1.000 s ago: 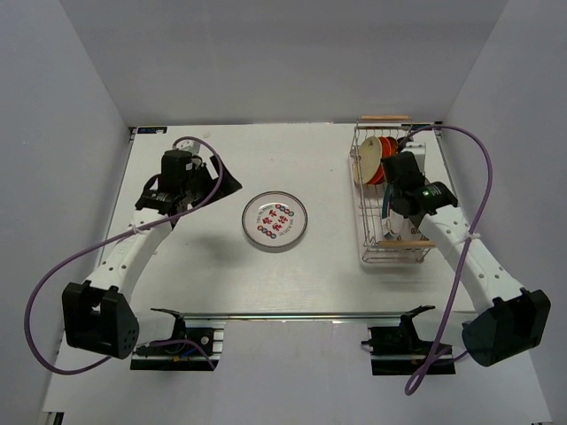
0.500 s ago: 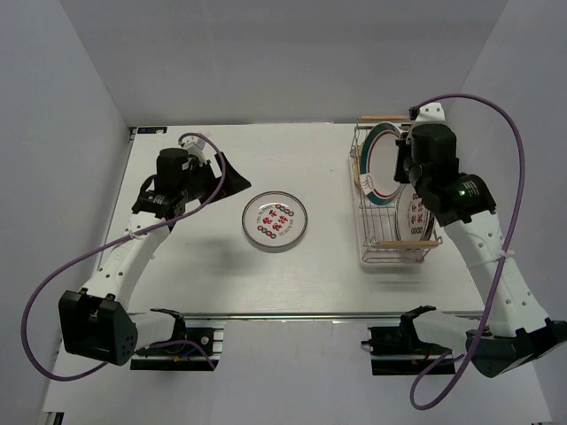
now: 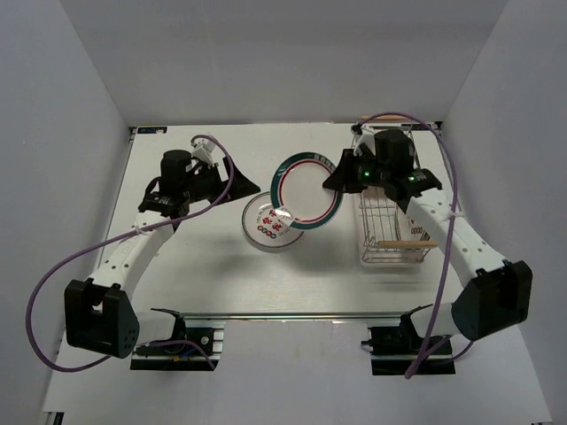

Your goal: Unload the plates from the dish rack

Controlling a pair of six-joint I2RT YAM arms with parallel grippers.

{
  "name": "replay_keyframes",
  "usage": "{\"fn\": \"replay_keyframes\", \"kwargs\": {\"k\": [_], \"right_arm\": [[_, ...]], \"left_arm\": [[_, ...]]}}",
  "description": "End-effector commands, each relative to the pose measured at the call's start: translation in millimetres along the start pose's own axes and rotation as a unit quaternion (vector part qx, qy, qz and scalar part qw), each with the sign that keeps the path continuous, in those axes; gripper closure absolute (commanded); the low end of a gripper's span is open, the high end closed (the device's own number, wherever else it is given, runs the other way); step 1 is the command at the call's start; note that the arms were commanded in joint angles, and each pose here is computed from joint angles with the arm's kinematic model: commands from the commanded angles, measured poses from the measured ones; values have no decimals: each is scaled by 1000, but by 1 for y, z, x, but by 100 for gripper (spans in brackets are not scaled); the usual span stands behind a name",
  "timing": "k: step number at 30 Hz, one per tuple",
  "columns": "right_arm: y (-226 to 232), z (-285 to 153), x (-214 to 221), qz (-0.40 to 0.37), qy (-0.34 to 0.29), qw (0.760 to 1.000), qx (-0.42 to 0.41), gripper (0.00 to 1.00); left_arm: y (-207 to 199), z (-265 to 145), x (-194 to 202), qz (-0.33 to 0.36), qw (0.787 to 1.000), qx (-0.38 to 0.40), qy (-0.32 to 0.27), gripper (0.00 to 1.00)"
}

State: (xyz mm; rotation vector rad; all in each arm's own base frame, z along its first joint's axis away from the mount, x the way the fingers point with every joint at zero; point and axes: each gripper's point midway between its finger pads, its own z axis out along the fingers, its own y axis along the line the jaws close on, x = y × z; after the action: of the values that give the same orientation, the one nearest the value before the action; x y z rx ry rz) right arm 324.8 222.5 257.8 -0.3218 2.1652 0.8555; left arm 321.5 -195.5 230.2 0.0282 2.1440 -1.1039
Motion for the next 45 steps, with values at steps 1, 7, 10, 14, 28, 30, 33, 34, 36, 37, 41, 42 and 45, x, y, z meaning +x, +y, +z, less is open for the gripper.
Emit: {"fn": "replay_keyframes", "kwargs": {"k": [1,7,10,14,28,30,33,34,36,37,41,42,45], "right_arm": [[58,2,-16,21,-20,986,-166,100],[69,18,-3,66,1,968,-244,100],[70,24,3,83,12,961,-264,100],[66,32,9,92,23,960,-262,100],[-5,11,-3,29,-18,999,2,11],[-22,-12,-14,15,-60,995,75,11],[-36,-48,-18,5,-104,984,144,11],[-46,-60,-21,5,-123,976,180,11],[-50,-82,-21,1,-141,968,207,11],[-55,-89,-19,-4,-144,963,228,11],[-68,-124,-11,-2,-163,945,283,11],[-78,-131,-7,9,-168,934,314,11],[-86,-146,1,17,-168,923,346,11]], "left_arm": [[-7,6,13,-2,999,44,29,2],[3,10,23,-15,999,37,36,13],[9,10,22,-11,999,20,30,29],[8,9,21,-7,999,23,24,60],[28,9,14,-35,999,-36,1,100],[37,10,16,-43,998,-55,3,100],[58,15,21,-60,993,-100,9,100],[62,17,22,-62,992,-105,12,100],[74,25,28,-72,990,-118,25,100],[74,28,33,-71,990,-116,33,100],[88,39,41,-88,988,-114,52,100],[92,43,45,-94,987,-115,61,100],[100,47,41,-98,984,-137,62,100]]}}
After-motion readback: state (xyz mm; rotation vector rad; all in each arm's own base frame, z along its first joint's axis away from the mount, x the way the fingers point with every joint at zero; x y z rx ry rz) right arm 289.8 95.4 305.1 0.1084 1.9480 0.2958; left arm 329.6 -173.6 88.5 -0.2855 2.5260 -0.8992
